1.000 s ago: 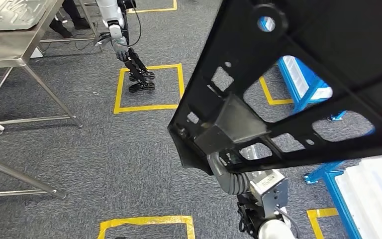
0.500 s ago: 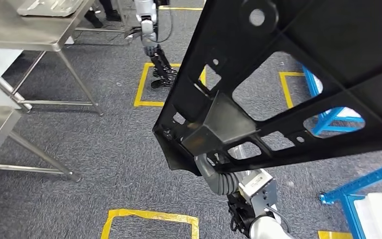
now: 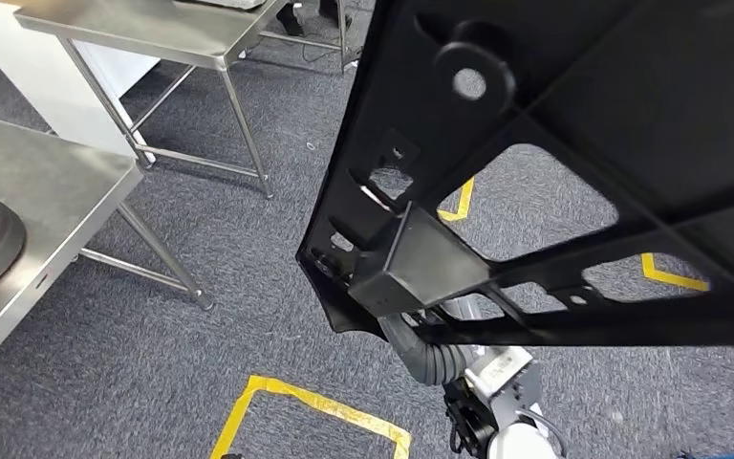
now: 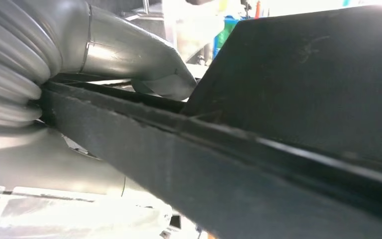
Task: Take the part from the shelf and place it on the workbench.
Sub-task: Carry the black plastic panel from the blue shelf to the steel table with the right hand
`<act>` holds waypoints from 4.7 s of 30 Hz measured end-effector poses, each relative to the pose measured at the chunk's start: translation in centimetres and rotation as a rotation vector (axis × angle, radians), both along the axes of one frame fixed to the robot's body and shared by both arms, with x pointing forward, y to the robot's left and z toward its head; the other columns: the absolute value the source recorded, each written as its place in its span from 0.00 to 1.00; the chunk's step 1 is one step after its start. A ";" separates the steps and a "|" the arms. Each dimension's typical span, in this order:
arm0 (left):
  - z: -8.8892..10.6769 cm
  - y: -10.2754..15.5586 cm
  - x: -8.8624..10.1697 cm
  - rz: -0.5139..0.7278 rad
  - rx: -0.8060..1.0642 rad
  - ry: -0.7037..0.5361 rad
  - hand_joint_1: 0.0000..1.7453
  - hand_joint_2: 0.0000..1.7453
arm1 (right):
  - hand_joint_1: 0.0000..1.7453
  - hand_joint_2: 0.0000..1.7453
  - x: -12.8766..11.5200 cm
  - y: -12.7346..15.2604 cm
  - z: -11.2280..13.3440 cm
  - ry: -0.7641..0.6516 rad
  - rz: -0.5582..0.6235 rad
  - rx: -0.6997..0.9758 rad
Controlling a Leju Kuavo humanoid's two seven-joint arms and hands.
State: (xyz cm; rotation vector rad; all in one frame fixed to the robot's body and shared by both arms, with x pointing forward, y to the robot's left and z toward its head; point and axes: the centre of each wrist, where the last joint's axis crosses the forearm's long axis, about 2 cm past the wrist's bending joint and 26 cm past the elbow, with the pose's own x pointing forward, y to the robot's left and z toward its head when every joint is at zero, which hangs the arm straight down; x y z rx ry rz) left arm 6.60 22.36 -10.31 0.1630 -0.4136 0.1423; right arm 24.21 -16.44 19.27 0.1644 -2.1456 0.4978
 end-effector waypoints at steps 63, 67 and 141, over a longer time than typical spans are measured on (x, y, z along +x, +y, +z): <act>-0.1 0.3 -0.1 0.017 -0.024 0.059 0.00 0.00 | 1.00 1.00 1.4 3.2 3.6 -0.155 0.164 -0.001; -0.1 0.3 0.0 0.023 -0.031 0.065 0.00 0.00 | 1.00 1.00 1.4 3.7 3.9 -0.166 0.179 0.005; -0.1 0.5 -0.3 0.022 -0.065 0.084 0.00 0.00 | 1.00 1.00 0.9 4.6 3.6 -0.139 0.206 0.050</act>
